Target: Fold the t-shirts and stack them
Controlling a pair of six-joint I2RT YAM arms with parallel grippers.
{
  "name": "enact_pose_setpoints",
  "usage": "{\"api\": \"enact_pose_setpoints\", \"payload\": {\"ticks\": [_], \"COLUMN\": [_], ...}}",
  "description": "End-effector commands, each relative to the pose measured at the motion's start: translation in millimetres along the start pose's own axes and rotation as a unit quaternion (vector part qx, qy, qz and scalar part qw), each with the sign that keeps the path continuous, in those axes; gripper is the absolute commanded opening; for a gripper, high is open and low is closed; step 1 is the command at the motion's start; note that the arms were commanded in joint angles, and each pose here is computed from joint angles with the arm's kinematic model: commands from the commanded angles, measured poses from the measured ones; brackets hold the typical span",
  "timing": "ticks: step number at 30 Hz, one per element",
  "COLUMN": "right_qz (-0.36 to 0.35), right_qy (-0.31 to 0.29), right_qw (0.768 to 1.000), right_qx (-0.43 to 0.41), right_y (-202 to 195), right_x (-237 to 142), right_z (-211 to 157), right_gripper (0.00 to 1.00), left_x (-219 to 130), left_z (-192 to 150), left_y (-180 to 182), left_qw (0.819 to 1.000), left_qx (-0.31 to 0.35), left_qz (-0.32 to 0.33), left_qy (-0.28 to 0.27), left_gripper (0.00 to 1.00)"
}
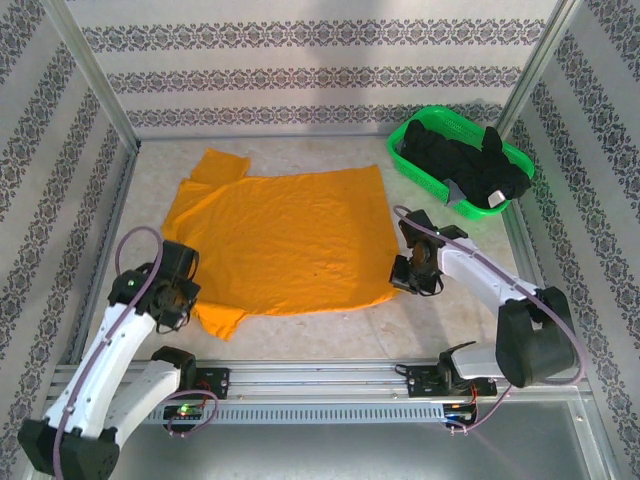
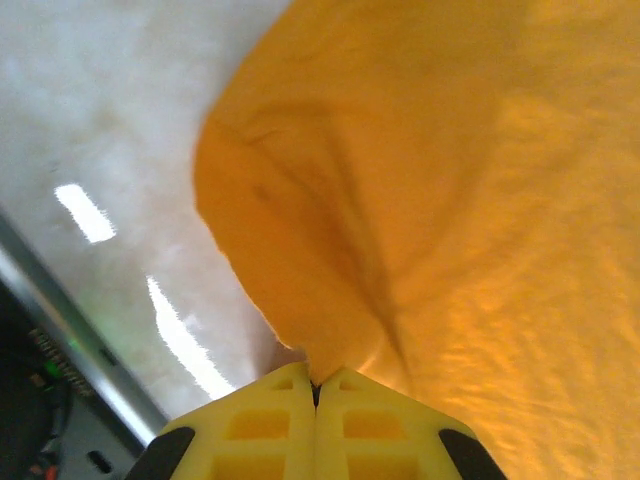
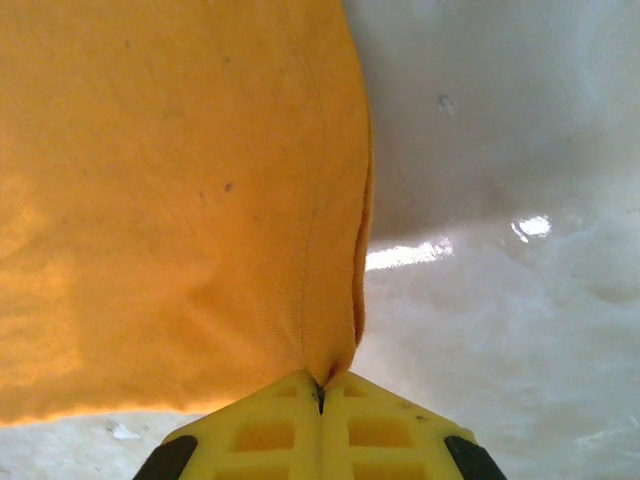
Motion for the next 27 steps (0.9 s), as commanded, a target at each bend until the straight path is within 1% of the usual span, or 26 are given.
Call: {"api": "enact_pose_setpoints", "payload": {"ticks": [1,3,8,13,18,27], "right_qz": [0.037,0.048,0.056,0.065,0.067,0.062], "right_qy": [-0.019,-0.024,-0.045,-0.052,-0.052,-0.055], "right_qw": [0.999,0.998,0.997,0.996,0.995,0.994], "right_qx": [0.022,0.029,0.034,0.042,0.049,0.07], "right_y": [19,28,48,64,75,81], "right_x": [-11,-15,-26,-27,-19,-9], "right_z": [21,35,69,96,115,139], "right_gripper": [0.0,0.0,0.0,0.0,0.0,0.0], "left_x": [-9,-12,-13,-12,1,17], "left_z": [21,32,57,83,99,122], "left_y": [-30,-43,-66,-92,-111,-128], "left_qw": [0.998,0.997,0.995,0.99,0.989,0.988], "left_qx": [0.027,0.025,0.018,0.041,0.056,0.076], "left_qz": [-0.042,-0.056,-0.084,-0.113,-0.127,-0.121], "left_qy": [-0.041,-0.052,-0.054,-0.068,-0.061,-0.067], "left_gripper": [0.0,0.0,0.0,0.0,0.0,0.0]}}
Point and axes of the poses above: each hand's point on the last joint's axis, 136 mm out from that joint toward the fingers, its own x axis out along the fingers, its own y axis along the line the jaws close on, z = x × y, the point moved 7 cm from there along -x, back along the fingers, and after that the axes turned 6 degrees about x, right-handed, at the moved point
